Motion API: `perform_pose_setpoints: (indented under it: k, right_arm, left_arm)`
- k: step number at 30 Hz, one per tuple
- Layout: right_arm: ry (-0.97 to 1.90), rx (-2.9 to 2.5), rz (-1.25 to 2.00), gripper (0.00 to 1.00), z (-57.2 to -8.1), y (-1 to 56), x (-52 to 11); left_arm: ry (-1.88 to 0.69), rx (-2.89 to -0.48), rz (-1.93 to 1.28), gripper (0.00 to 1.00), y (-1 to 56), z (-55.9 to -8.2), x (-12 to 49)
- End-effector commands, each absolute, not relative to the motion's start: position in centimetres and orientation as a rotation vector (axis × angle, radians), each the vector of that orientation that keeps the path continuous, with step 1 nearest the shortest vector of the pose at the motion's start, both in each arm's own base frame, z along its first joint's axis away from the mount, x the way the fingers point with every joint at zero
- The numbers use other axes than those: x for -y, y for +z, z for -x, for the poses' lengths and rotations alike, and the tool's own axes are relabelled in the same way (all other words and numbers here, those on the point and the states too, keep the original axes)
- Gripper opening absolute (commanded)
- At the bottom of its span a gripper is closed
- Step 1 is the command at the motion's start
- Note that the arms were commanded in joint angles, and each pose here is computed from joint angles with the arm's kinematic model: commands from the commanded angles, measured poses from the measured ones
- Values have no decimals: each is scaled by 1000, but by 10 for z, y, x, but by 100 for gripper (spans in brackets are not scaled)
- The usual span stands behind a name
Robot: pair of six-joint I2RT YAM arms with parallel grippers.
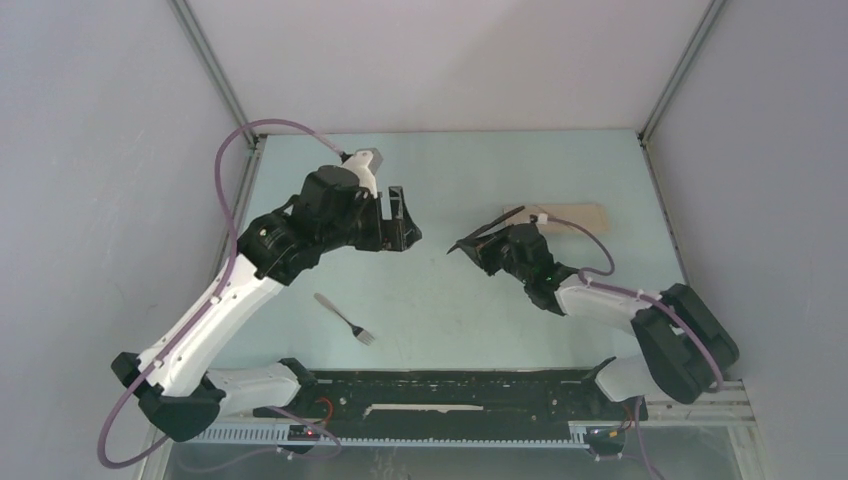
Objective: Fold the napkin into a case and place the utensils inside
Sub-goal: Stuff the knife into the folded napkin.
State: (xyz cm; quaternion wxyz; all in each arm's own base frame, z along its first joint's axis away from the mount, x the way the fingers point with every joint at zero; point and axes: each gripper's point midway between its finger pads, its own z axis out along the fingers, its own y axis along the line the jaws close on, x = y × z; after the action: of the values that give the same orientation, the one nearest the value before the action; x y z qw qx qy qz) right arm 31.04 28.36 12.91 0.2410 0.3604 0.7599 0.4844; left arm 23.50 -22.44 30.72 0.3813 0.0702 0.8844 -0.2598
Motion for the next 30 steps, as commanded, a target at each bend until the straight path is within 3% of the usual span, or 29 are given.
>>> perform_pose_setpoints:
  k: [1, 8, 30]
  right_arm:
    - [1196, -1787, -1280, 0, -346, 157, -230]
    - [1187, -1608, -1610, 0, -365, 151, -190]
    - [1132, -1617, -1777, 0, -399, 123, -191]
  left_arm:
    - [-756, -2249, -270, 86, 296, -222, 233]
    - [-801, -2257, -298, 86, 292, -202, 226]
    - [-796, -2235, -301, 86, 296, -198, 219]
